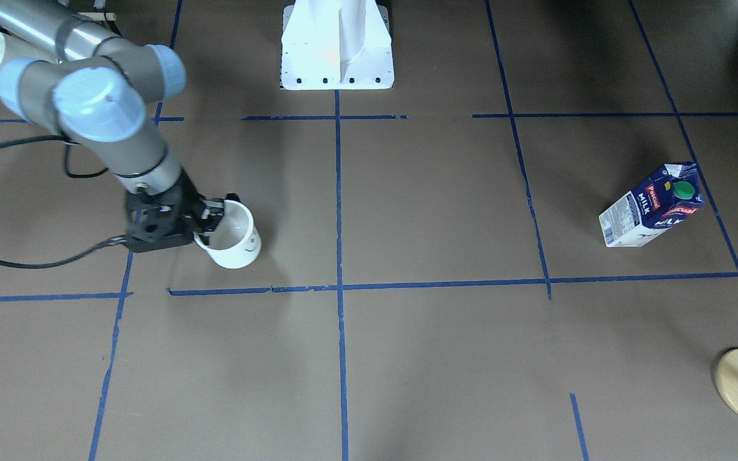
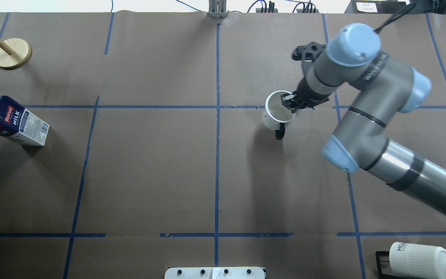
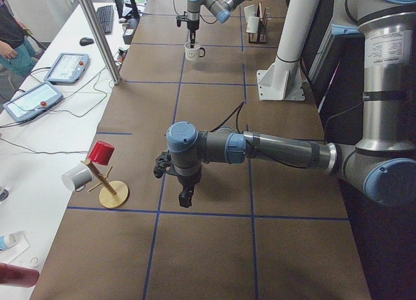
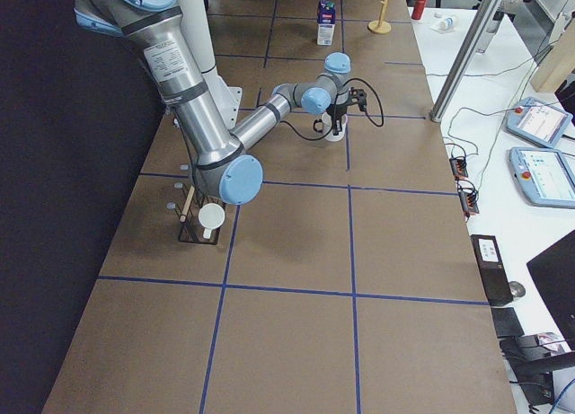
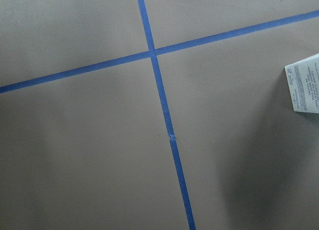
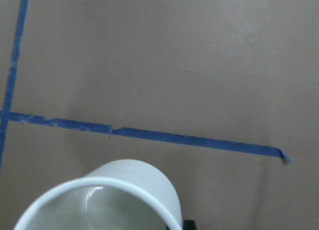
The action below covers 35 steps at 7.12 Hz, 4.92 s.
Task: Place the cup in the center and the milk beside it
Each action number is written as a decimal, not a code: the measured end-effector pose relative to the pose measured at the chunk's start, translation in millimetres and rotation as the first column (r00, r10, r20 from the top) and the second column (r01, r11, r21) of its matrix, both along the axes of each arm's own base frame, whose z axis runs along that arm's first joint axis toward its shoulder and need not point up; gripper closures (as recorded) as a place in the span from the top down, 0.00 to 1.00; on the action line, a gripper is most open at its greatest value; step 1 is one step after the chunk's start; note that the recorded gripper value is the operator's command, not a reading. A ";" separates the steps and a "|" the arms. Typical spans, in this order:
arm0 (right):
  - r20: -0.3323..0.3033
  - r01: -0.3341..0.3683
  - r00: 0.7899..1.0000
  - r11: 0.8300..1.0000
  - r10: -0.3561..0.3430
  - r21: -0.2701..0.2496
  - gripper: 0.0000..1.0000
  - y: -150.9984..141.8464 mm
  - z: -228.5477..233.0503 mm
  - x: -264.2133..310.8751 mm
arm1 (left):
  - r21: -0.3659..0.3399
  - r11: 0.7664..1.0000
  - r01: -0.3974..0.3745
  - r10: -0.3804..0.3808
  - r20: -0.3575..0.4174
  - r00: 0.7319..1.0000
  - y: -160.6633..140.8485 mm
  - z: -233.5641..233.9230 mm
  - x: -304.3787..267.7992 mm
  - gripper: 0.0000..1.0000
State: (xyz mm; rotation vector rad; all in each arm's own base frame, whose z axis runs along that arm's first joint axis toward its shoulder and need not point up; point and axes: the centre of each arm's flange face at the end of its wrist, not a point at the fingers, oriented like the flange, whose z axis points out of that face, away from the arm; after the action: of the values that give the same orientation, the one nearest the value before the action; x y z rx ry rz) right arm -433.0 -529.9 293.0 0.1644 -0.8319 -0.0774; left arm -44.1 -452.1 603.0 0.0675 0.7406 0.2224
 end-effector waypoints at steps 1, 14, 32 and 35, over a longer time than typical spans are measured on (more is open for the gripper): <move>-0.014 0.007 1.000 1.000 -0.006 0.013 0.00 -0.8 -12.7 -25.1 | 0.001 1.000 -0.001 0.001 0.000 1.000 -0.1 -0.2 0.3 1.00; 0.039 -0.061 0.997 0.988 0.068 -0.143 1.00 -30.7 -77.7 -78.1 | 0.018 1.000 -0.006 0.006 -0.001 1.000 -1.4 -5.9 2.9 1.00; -0.094 0.064 0.993 0.998 -0.067 -0.028 1.00 81.6 303.1 463.8 | 0.072 0.988 0.137 -0.128 -0.119 0.985 -67.1 -136.5 138.2 1.00; -0.092 0.064 0.994 0.997 -0.066 -0.032 1.00 82.1 304.2 463.8 | 0.028 0.991 0.129 -0.126 -0.099 0.987 -55.8 -118.8 175.0 1.00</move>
State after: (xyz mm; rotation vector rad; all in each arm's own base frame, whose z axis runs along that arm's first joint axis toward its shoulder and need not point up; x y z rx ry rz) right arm 30.8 -447.8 597.2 0.1056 -0.7456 -0.1332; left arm 130.9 -507.9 484.2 0.1584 0.8259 0.1102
